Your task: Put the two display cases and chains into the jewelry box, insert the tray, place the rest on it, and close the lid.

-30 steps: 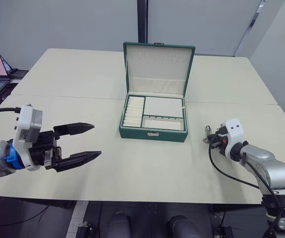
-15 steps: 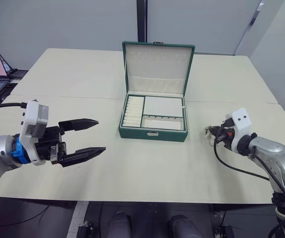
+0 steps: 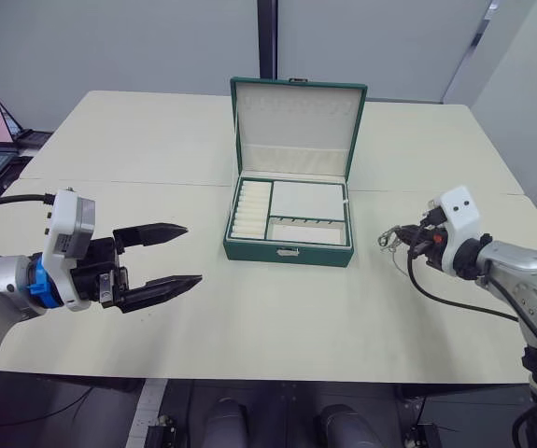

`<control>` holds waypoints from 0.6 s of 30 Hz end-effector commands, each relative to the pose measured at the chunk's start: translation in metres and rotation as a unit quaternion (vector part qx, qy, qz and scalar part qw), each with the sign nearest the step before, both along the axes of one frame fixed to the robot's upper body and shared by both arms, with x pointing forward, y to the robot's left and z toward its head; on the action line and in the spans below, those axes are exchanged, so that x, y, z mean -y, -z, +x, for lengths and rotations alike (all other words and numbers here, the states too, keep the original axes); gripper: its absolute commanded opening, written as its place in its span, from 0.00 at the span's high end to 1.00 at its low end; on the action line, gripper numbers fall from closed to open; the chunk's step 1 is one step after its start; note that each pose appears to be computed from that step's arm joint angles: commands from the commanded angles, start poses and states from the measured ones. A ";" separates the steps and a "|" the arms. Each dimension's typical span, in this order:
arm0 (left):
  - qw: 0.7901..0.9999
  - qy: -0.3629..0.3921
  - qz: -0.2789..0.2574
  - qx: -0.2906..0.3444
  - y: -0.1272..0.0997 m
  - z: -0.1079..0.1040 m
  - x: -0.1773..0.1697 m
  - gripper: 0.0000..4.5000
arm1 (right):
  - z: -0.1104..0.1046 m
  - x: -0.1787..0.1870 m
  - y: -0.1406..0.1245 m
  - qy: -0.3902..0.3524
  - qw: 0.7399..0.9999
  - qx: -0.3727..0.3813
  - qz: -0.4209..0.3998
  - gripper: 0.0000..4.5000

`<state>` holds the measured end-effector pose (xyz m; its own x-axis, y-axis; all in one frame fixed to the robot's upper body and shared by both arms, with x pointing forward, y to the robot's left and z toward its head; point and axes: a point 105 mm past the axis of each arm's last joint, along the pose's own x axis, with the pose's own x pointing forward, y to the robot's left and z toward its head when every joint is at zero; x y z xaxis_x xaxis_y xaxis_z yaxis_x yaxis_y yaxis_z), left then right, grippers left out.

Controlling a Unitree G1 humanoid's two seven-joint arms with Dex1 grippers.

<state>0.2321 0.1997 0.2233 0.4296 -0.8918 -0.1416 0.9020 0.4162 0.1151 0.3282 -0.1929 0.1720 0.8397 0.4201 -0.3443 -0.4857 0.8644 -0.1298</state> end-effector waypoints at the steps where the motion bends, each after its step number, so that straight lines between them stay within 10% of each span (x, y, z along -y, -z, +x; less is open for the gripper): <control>1: 1.000 0.007 -0.004 0.012 -0.005 -0.002 0.002 0.00 | -0.003 -0.005 -0.028 -0.023 0.999 0.030 -0.009 1.00; 18: 1.000 -0.015 -0.010 0.015 -0.017 0.002 -0.009 0.00 | -0.001 -0.037 -0.088 -0.117 0.991 0.025 -0.064 1.00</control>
<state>0.2365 0.2049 0.2272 0.4466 -0.8850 -0.1317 0.8942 0.4368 0.0977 0.3308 -0.1585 0.2476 0.7462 0.5416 -0.3871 -0.6488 0.7219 -0.2407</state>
